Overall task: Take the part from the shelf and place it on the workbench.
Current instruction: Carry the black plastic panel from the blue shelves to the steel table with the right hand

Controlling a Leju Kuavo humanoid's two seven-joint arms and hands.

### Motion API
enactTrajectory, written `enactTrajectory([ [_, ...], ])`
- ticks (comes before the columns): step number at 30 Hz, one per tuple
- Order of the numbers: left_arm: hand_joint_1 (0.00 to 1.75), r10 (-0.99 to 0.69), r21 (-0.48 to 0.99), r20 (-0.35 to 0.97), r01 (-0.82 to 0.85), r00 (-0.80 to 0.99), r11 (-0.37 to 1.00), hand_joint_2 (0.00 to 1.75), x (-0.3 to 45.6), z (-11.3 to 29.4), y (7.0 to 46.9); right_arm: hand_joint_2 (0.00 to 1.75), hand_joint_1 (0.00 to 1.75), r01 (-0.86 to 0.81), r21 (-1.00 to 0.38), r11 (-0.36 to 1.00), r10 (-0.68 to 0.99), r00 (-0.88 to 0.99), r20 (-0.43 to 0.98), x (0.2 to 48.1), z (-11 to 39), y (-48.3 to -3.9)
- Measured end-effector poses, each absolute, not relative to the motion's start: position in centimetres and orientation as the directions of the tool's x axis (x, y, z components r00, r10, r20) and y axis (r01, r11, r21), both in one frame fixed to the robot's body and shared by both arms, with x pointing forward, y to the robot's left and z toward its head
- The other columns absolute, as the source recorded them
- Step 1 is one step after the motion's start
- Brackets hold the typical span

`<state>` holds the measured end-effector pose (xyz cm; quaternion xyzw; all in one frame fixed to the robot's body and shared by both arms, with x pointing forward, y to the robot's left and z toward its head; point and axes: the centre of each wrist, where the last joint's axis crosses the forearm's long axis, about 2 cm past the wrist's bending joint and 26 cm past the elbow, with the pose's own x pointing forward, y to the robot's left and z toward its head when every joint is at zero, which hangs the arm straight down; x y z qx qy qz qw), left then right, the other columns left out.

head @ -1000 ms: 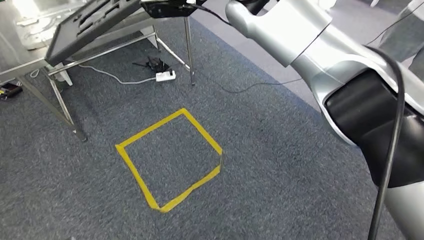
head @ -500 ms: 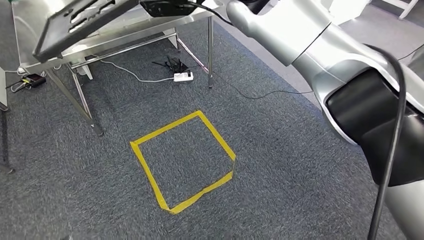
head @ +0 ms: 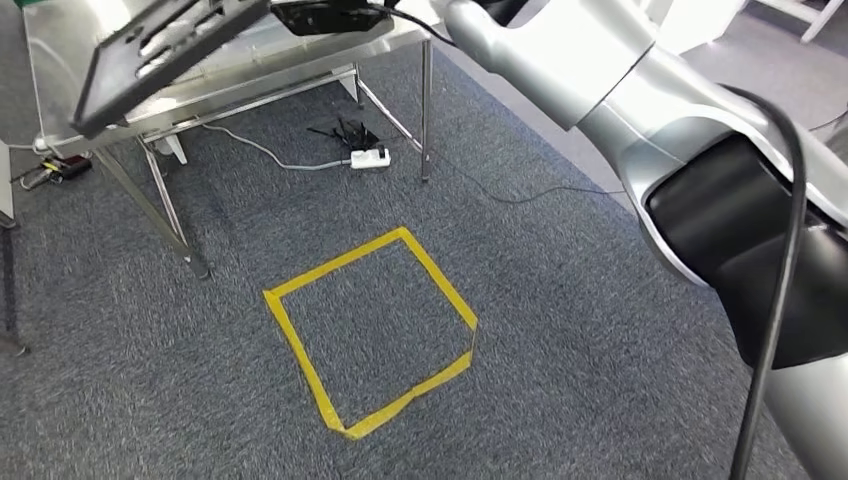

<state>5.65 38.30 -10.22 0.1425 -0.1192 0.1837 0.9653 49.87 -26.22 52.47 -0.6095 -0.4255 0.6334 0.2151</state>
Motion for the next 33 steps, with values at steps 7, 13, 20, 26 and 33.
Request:
enactTrajectory([
  [7, 0.00, 0.315, 0.243, 0.285, -0.387, 0.905, 0.890, 1.75, 5.68, -10.14, 38.73, 1.75, 1.75, 0.246, -0.801, -0.545, 0.791, -0.165, -0.589, 49.89, 52.46, -26.24],
  [13, 0.00, 0.310, 0.248, 0.283, -0.381, 0.908, 0.891, 1.75, 5.60, -10.17, 38.60, 1.75, 1.75, 0.243, -0.802, -0.546, 0.791, -0.166, -0.589, 49.94, 52.26, -26.27],
  [20, 0.00, 0.305, 0.252, 0.286, -0.378, 0.908, 0.891, 1.75, 5.76, -10.15, 38.60, 1.75, 1.75, 0.251, -0.800, -0.544, 0.789, -0.171, -0.590, 49.89, 52.40, -25.78],
  [26, 0.00, 0.326, 0.244, 0.283, -0.396, 0.902, 0.885, 1.75, 5.51, -10.21, 38.47, 1.75, 1.75, 0.242, -0.803, -0.544, 0.788, -0.181, -0.589, 49.99, 51.84, -25.56],
  [33, 0.00, 0.357, 0.224, 0.295, -0.427, 0.886, 0.876, 1.75, 5.36, -10.25, 38.34, 1.75, 1.75, 0.241, -0.804, -0.544, 0.788, -0.181, -0.588, 49.99, 51.76, -25.50],
])
